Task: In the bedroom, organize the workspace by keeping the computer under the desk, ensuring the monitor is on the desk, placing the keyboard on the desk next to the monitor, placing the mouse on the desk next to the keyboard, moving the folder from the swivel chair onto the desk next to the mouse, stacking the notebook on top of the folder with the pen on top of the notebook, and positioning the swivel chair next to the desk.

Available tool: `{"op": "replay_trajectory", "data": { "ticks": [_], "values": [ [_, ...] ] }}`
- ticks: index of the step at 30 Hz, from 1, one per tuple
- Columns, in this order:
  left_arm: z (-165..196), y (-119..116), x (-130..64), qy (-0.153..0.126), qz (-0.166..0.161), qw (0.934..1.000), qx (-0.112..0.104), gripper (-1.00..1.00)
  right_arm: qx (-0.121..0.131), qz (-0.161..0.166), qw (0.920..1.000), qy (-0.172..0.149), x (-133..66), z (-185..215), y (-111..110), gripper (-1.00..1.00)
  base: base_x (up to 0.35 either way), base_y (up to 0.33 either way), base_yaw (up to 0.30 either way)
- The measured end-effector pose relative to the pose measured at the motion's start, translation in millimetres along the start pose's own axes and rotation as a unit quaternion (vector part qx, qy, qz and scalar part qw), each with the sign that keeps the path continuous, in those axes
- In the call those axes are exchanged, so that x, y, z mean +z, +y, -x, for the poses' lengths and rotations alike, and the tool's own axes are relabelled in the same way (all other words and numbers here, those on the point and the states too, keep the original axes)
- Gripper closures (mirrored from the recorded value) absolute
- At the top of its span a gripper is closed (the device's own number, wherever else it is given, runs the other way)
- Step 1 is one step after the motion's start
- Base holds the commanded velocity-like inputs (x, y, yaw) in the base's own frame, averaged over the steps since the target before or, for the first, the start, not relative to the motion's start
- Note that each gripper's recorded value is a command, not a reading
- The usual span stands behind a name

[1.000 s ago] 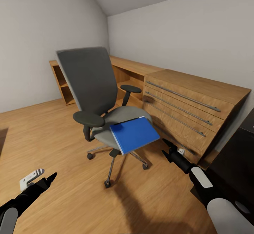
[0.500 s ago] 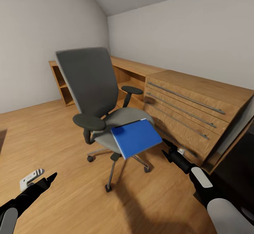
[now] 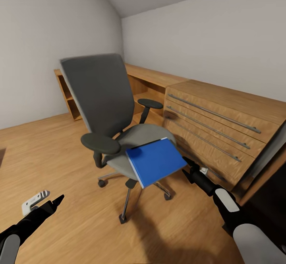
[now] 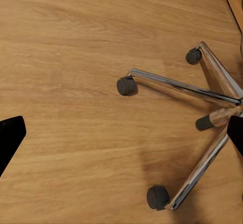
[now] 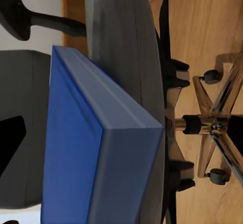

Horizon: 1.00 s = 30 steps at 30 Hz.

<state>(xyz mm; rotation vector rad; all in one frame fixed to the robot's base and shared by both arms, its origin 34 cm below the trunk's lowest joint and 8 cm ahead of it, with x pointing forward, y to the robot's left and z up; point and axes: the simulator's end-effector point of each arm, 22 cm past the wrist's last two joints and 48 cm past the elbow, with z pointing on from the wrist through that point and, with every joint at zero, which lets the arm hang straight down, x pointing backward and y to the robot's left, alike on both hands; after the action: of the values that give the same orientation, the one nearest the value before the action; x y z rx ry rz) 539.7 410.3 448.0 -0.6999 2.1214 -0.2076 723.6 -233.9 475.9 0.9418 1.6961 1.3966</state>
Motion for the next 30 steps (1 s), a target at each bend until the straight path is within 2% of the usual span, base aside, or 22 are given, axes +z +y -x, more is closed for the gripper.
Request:
{"op": "replay_trajectory", "data": {
  "ticks": [30],
  "values": [
    [-0.2,0.1,0.1,0.000,0.000,1.0000,0.000,-1.00,-0.002,0.002,1.0000,-0.002,5.5,-7.6,1.2,-1.00,0.005,0.000,0.000]
  ]
}}
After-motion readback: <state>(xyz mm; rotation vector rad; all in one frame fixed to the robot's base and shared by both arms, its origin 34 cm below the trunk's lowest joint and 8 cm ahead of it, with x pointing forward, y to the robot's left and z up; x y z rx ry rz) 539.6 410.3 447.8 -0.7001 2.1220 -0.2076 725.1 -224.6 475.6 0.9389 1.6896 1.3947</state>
